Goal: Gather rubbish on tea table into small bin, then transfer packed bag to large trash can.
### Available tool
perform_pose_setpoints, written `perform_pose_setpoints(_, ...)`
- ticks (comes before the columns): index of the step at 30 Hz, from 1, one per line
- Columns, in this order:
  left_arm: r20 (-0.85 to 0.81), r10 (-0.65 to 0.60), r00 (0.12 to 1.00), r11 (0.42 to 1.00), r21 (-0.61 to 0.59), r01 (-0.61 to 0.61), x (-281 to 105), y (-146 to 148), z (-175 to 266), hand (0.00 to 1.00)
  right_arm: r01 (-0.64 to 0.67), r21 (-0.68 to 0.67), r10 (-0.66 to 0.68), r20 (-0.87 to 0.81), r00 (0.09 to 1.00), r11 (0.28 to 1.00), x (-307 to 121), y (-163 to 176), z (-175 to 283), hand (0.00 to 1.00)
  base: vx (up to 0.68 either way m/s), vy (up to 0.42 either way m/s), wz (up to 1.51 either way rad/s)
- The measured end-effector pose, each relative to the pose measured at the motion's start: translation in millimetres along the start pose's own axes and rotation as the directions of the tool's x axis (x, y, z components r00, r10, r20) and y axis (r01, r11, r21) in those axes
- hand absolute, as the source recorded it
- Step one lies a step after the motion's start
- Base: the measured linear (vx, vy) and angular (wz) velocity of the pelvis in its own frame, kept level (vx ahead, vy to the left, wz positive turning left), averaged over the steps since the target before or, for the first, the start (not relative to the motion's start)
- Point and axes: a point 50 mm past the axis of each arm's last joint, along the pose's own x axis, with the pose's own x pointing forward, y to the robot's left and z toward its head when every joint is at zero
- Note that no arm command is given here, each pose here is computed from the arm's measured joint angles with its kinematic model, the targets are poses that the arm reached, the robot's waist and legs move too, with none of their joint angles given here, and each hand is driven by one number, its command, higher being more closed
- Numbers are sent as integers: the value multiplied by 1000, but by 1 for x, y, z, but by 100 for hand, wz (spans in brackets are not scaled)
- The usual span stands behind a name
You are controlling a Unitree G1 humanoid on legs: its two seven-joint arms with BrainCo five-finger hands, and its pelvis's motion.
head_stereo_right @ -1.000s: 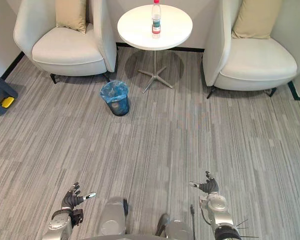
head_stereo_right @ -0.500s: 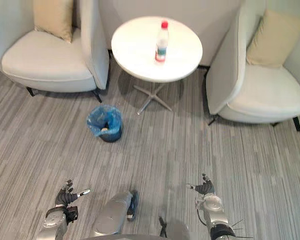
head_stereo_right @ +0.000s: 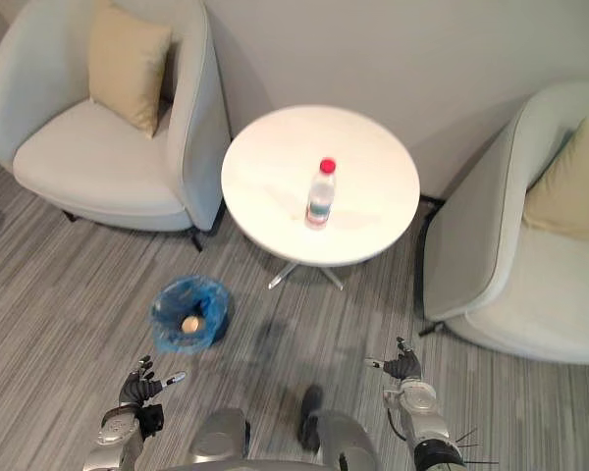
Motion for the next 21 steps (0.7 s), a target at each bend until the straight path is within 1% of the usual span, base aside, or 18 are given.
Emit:
perform_pose_setpoints(3,7,-11,1000,1000,-18,11,-1,-7,1,0,14,-11,-14,52,999,1000,-2,-8,8,0,316,141,-34)
perform_pose_setpoints(5,23,-4,1000,1000,-10,4,0,-3,5,0,-5,-5,6,56,998,1000,-5,-2,7,0,228,130,3)
perform_pose_setpoints(8,-1,0,1000,1000,-7,0,-3,-1,-3,0,-26,4,25,153,988,1000,-8,5,28,0,179,111,-8)
perform_pose_setpoints(11,-36,11,999,1000,6,-11,-10,4,-16,0,-74,-36,81,256,963,997,-14,19,47,0,140,80,-3)
perform_pose_setpoints(15,-28,32,999,999,39,-30,-9,15,-14,0,-121,-102,152,383,911,987,-29,33,66,0,144,-22,30)
perform_pose_setpoints(16,-27,33,999,999,41,-32,-9,15,-14,0,-123,-105,155,393,906,987,-30,34,67,0,175,-123,50)
perform_pose_setpoints(19,-53,9,999,1000,23,-8,-13,4,-23,0,-108,-165,169,418,892,980,-30,30,73,0,117,-103,20)
perform_pose_setpoints(21,-72,8,997,1000,20,-6,-17,3,-29,0,-133,-228,221,425,878,965,-32,36,76,0,99,-105,0)
